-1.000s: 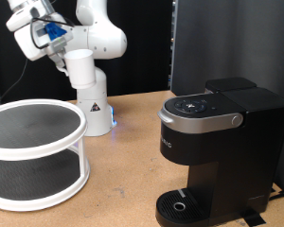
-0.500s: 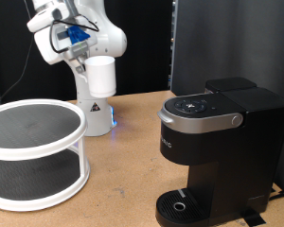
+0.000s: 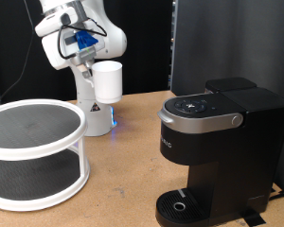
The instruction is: Make a cup of coffee with the keurig machine
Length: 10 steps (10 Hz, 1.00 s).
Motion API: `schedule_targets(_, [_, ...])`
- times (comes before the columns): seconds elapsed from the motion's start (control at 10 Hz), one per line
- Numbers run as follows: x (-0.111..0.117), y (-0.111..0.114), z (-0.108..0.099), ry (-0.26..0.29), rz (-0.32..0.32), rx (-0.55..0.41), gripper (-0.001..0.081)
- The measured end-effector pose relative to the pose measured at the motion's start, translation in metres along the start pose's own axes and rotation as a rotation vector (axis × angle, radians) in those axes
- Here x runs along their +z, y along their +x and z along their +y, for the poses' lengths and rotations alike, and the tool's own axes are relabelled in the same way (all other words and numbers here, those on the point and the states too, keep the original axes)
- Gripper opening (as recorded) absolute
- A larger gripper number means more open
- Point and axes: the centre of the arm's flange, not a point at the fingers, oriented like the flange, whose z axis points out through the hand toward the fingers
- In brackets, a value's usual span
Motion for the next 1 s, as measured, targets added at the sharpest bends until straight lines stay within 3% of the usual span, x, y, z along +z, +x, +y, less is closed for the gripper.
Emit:
schedule_targets(0.6, [-0.001, 0.014, -0.013, -0.021, 0.04, -0.009, 0.0072])
schedule_targets(1.0, [0.006, 0.02, -0.02, -0.037, 0.027, -0.001, 0.0072])
